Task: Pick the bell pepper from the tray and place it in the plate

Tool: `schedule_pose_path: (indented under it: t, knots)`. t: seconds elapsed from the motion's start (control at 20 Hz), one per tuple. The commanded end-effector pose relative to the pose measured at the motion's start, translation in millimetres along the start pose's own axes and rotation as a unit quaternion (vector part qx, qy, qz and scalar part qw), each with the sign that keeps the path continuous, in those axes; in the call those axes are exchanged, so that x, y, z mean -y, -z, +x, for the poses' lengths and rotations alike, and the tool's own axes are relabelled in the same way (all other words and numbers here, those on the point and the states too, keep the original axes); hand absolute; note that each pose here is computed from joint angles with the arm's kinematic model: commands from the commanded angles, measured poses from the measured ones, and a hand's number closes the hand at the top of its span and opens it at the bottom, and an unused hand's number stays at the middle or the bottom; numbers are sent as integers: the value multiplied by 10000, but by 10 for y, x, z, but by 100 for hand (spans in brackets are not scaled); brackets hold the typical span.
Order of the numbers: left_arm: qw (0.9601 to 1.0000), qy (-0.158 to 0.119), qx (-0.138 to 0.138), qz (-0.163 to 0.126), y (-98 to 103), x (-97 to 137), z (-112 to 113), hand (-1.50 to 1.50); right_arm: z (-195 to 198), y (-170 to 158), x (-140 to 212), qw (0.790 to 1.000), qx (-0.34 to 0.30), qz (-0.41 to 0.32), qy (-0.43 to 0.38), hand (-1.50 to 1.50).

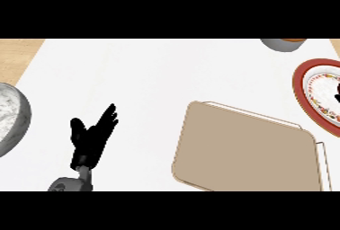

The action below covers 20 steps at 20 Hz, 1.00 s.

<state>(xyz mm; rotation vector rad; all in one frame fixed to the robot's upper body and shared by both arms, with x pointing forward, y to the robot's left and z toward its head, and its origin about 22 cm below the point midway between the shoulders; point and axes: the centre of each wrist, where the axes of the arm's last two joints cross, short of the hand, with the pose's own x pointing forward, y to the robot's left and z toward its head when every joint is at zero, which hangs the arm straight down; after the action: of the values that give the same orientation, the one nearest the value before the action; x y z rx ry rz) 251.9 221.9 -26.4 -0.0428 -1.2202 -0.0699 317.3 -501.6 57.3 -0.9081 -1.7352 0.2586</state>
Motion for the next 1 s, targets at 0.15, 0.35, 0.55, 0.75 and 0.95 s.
schedule_pose_path:
  t: [0.15, 0.35, 0.55, 0.75, 0.95]
  knots:
    - [9998, 83, 12, -184, 69, 121, 43, 0, -68, -38, -31, 9894, -515, 1215, -607, -150]
    - [10000, 31, 20, -72, 33, 46, -49, 0, -50, -27, -188, 9911, -310, 1296, 45, -150]
    - [10000, -32, 81, -16, 23, 19, 9, 0, -7, 20, -275, 9913, -17, 962, 896, -150]
    - [10000, -32, -27, 29, -4, 50, -44, 0, -14, 71, 32, 9838, 22, 527, 1714, -150]
    - [10000, -40, 30, 48, 63, 18, 87, 0, -71, 14, 182, 9792, -237, 426, 1968, -150]
